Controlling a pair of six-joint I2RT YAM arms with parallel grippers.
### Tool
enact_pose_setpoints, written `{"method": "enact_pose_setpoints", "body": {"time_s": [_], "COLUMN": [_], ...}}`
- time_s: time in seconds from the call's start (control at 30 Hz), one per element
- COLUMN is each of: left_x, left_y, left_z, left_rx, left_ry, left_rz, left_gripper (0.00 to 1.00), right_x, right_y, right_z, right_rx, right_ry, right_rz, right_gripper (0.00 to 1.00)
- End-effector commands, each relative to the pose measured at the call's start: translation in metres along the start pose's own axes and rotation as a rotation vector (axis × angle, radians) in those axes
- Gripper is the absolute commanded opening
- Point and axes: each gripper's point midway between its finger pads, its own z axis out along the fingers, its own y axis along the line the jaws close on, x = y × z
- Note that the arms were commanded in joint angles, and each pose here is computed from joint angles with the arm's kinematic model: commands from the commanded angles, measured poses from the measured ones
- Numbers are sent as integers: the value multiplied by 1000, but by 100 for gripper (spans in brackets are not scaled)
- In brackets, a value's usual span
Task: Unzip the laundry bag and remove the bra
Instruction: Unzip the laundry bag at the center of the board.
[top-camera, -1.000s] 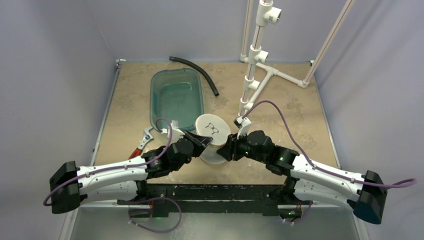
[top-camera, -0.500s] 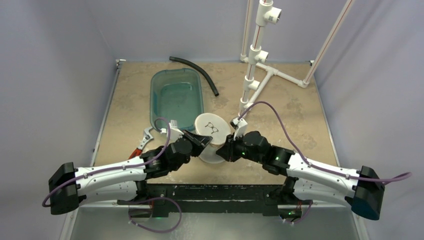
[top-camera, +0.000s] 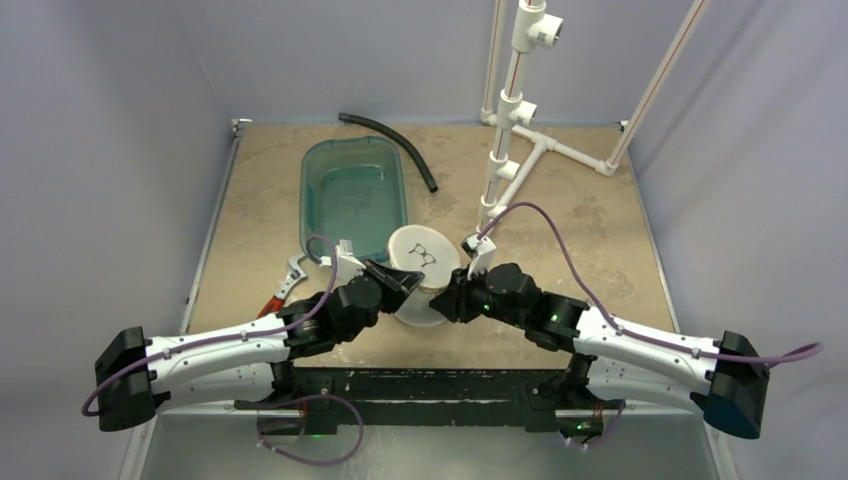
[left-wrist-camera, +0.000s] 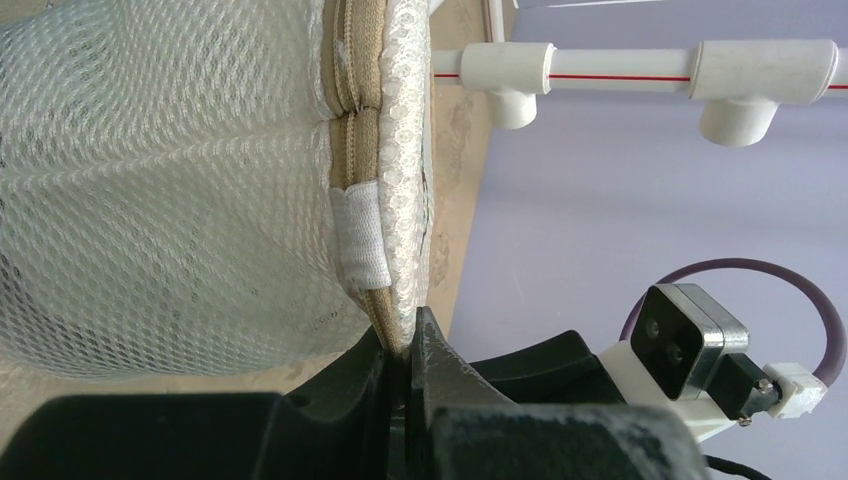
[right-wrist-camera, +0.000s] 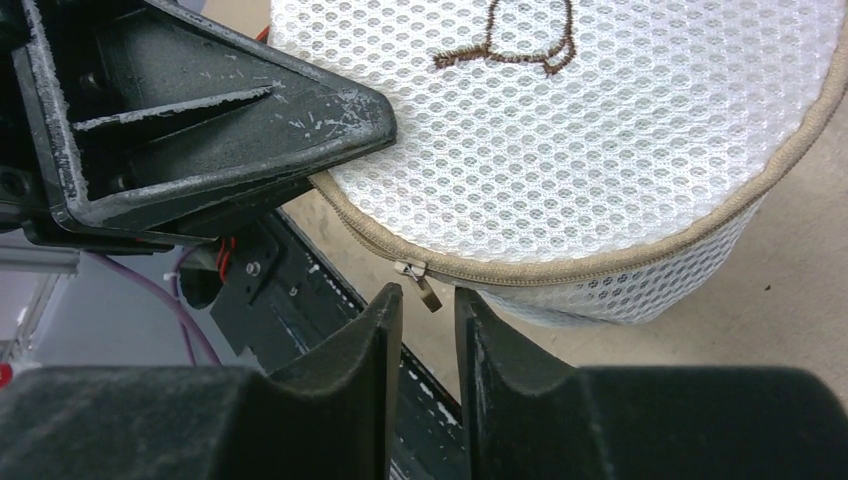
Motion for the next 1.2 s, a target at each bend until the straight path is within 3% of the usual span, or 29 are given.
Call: {"method": "enact_pose_setpoints", "body": {"time_s": [0.0,0.27,0.53,0.9,1.17], "left_x": [2,3,4,-4,11], "left_y": [-13,-11,-8,-2,-3], "left_z": [-2,-2,-4,-15,-20], "left_rx": [44,45,39,12,56], "left_ry": [13,15,23,21,111], "left_rz": [-13,-17,-14,71,140], "left_gripper": [0,0,0,0,0], "right_x": [-24,-28,-28,-14,1], "right_y": [17,16,6,-30,-50], "right_z": [-2,0,0,-18,-22], "right_rx": [-33,-10,42,194,278], "right_ry": [-82,-112,-124,-96,-63], "right_rz": [13,40,62,20,52], "right_gripper": [31,31,0,0,0]}}
